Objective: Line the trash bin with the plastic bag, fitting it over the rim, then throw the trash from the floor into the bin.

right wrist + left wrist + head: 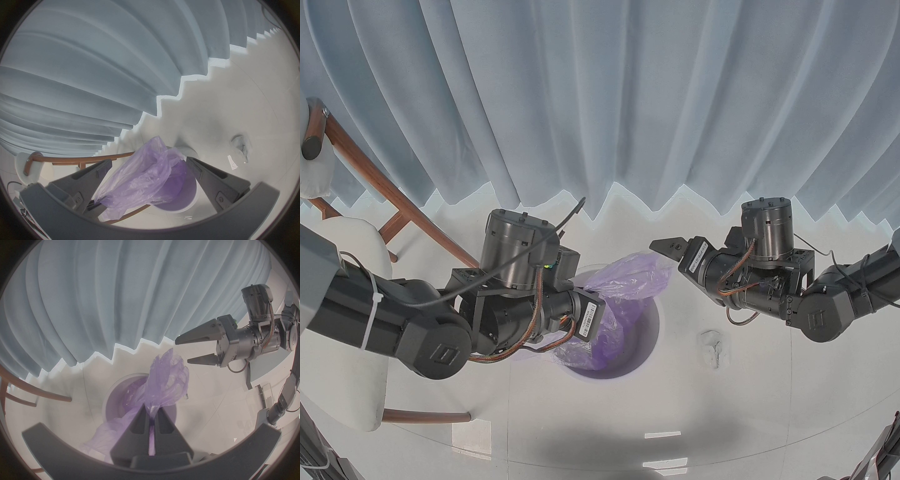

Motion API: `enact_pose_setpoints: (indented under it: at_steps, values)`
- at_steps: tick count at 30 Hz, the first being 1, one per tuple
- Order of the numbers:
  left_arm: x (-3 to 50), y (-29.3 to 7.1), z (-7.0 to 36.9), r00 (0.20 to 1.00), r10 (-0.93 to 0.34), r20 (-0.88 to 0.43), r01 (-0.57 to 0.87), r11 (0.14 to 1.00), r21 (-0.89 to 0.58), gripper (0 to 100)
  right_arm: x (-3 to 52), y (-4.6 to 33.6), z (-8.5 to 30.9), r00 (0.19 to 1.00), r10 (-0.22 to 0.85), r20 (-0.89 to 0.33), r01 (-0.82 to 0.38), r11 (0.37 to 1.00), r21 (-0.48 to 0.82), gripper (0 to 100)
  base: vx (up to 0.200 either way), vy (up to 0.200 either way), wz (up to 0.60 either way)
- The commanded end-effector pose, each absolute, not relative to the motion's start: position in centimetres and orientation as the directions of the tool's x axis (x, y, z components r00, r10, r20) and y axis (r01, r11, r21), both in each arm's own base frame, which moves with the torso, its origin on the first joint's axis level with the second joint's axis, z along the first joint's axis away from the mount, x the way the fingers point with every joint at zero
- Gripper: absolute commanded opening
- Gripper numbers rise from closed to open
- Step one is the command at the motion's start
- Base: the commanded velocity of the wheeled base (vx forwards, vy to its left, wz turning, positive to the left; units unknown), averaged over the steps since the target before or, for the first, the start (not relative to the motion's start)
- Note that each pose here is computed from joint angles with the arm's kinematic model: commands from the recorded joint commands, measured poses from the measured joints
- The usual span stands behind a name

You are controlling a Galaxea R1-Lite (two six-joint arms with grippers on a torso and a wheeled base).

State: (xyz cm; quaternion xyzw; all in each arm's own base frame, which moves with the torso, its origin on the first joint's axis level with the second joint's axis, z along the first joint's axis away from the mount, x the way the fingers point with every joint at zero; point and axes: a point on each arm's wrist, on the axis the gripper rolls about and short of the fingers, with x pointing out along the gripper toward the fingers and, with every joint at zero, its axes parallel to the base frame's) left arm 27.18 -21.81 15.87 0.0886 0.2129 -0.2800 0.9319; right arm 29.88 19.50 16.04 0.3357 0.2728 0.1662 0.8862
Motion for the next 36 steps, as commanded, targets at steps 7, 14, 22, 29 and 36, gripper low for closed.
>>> enact_pose_setpoints:
  at_steps: [7, 14, 22, 29, 36]
  values:
    - [27.3, -21.8, 15.8, 0.753, -0.482, -0.447, 0.558, 0.829, 0.046, 0, 30.5, 20.1, 13.7, 0.775, 0.461, -0.433, -0.075, 0.747, 0.661, 100, 0.000, 0.000, 0.00]
    - [27.3, -21.8, 15.8, 0.753, -0.481, -0.449, 0.557, 0.829, 0.047, 0, 31.5, 20.8, 11.5, 0.762, 0.442, -0.473, -0.046, 0.766, 0.641, 100, 0.000, 0.000, 0.00]
    - [27.3, -21.9, 15.7, 0.751, -0.483, -0.450, 0.559, 0.828, 0.046, 0, 32.8, 22.7, 11.6, 0.775, 0.449, -0.446, -0.069, 0.761, 0.646, 100, 0.000, 0.000, 0.00]
    - [27.3, -21.9, 15.7, 0.751, -0.484, -0.449, 0.560, 0.827, 0.046, 0, 32.5, 23.5, 12.5, 0.792, 0.445, -0.417, -0.090, 0.761, 0.642, 0, 0.000, 0.000, 0.00]
    - [27.3, -22.0, 15.9, 0.751, -0.490, -0.442, 0.564, 0.825, 0.044, 0, 32.8, 22.7, 13.1, 0.816, 0.421, -0.395, -0.139, 0.807, 0.574, 0, 0.000, 0.000, 0.00]
